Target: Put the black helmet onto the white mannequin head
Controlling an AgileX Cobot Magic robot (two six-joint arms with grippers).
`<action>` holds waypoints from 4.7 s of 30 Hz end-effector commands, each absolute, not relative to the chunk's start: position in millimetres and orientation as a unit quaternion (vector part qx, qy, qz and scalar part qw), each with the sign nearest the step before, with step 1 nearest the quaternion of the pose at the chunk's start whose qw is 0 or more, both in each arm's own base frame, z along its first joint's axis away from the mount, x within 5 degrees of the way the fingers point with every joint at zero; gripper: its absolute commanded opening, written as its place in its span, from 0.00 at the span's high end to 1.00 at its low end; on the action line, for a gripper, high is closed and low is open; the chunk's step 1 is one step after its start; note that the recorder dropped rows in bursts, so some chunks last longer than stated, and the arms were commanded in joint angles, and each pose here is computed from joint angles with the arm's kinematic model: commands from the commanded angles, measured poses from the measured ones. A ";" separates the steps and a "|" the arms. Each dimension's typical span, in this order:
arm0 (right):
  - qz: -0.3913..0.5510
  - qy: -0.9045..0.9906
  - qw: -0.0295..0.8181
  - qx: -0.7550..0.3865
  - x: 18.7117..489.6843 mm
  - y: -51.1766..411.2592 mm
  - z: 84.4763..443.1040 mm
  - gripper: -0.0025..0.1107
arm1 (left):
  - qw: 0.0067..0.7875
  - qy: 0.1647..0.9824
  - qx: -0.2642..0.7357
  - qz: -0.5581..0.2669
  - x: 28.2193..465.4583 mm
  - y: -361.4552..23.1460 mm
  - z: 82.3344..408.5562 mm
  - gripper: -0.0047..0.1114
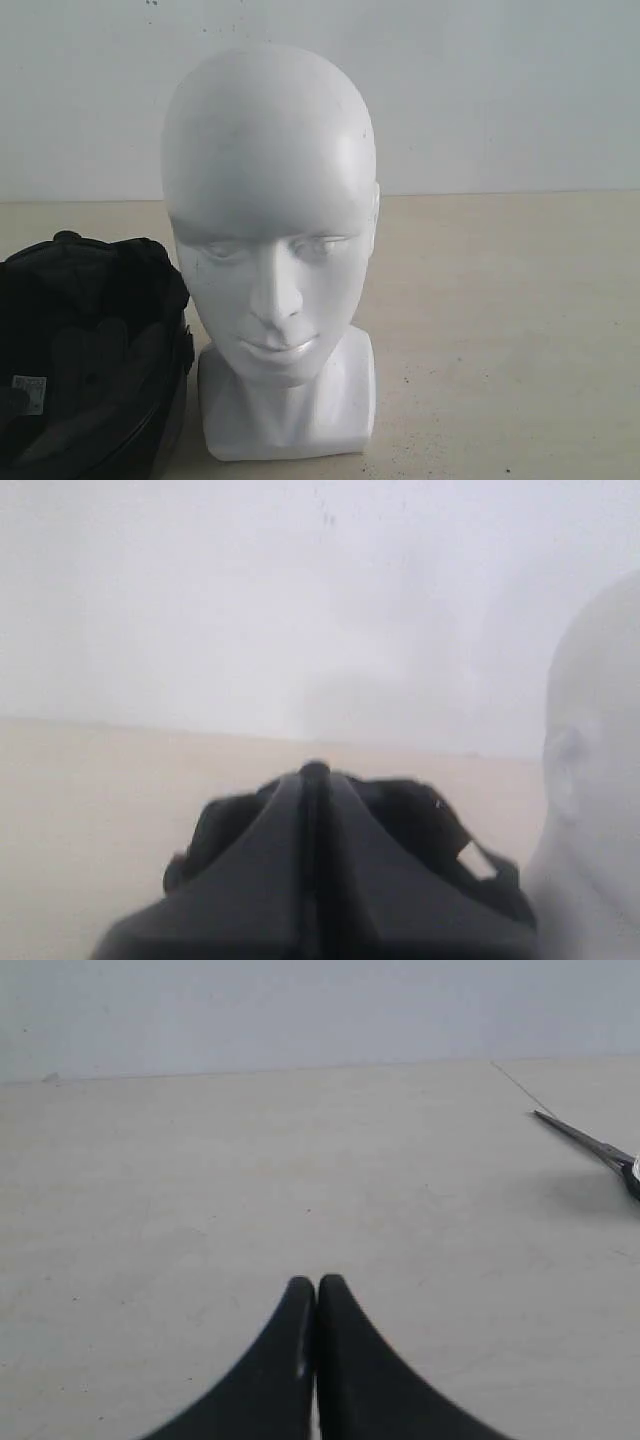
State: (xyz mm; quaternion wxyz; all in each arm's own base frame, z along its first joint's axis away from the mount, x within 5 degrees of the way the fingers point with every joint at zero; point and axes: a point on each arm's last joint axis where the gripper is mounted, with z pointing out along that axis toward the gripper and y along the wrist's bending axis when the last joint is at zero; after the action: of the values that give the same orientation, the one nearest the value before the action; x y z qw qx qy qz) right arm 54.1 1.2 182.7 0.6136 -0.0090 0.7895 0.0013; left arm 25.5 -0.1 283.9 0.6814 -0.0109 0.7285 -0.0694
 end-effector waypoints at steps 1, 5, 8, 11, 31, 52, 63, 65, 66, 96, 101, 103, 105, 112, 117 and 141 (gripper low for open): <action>-0.002 0.785 0.619 -0.008 54.0 0.8 184.1 0.98 | 0.711 0.694 -0.022 -0.111 7.6 -0.7 318.8 0.92; -0.002 0.785 0.619 -0.008 54.0 0.8 184.1 0.98 | 0.748 0.638 -0.051 -0.176 6.0 -3.0 331.8 0.92; -0.002 0.785 0.619 -0.008 54.0 0.8 184.1 0.98 | 0.687 0.675 -0.085 -0.258 6.1 -10.6 321.8 0.92; -0.002 0.785 0.619 -0.008 54.0 0.8 184.1 0.98 | 0.543 0.783 -0.045 -0.302 26.5 -31.8 311.5 0.92; -0.002 0.785 0.619 -0.008 54.0 0.8 184.1 0.98 | 0.185 0.965 0.120 -0.141 157.2 -45.1 267.3 0.92; -0.002 0.785 0.619 -0.008 54.0 0.8 184.1 0.98 | 0.135 0.988 0.056 0.057 177.3 -10.5 243.9 0.92; -0.002 0.785 0.619 -0.007 54.0 0.9 184.1 0.98 | 0.156 0.987 -0.001 0.047 181.8 -11.0 251.9 0.92; -0.002 0.785 0.619 -0.007 54.0 0.9 184.1 0.98 | 0.161 0.986 0.031 -0.019 182.5 -23.8 251.9 0.92; -0.002 0.785 0.619 -0.007 54.0 0.9 184.1 0.98 | 0.171 0.983 0.048 -0.053 183.8 -30.4 252.6 0.92; -0.002 0.785 0.619 -0.007 54.0 0.9 184.1 0.98 | 0.259 0.951 0.038 0.167 234.0 3.5 274.8 0.92; -0.002 0.785 0.619 -0.007 54.0 0.9 184.1 0.98 | 0.256 0.965 0.026 0.053 236.8 -15.8 289.4 0.92; -0.002 0.785 0.619 -0.007 54.0 0.9 184.1 0.98 | 0.234 0.969 0.074 -0.017 232.7 -30.5 288.2 0.92; -0.002 0.785 0.619 -0.007 54.0 0.9 184.1 0.98 | 0.216 0.968 0.097 -0.078 227.8 -41.8 288.2 0.92; -0.002 0.785 0.619 -0.008 54.0 0.8 184.1 0.98 | 0.185 0.940 0.180 -0.223 214.8 -68.4 294.4 0.28; -0.002 0.785 0.619 -0.008 54.0 0.8 184.1 0.98 | 0.115 0.952 0.135 -0.249 209.6 -70.9 288.5 0.01; -0.002 0.785 0.619 -0.008 54.0 0.8 184.1 0.98 | 0.078 0.970 0.163 -0.163 216.4 -123.8 253.1 0.01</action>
State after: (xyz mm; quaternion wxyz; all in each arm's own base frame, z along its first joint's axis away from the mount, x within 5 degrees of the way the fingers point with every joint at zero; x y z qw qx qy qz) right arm 54.1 1.3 182.7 0.6136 -0.0084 0.7895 0.0022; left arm 214.2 -118.3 254.2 0.0703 0.1721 0.9690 -0.1625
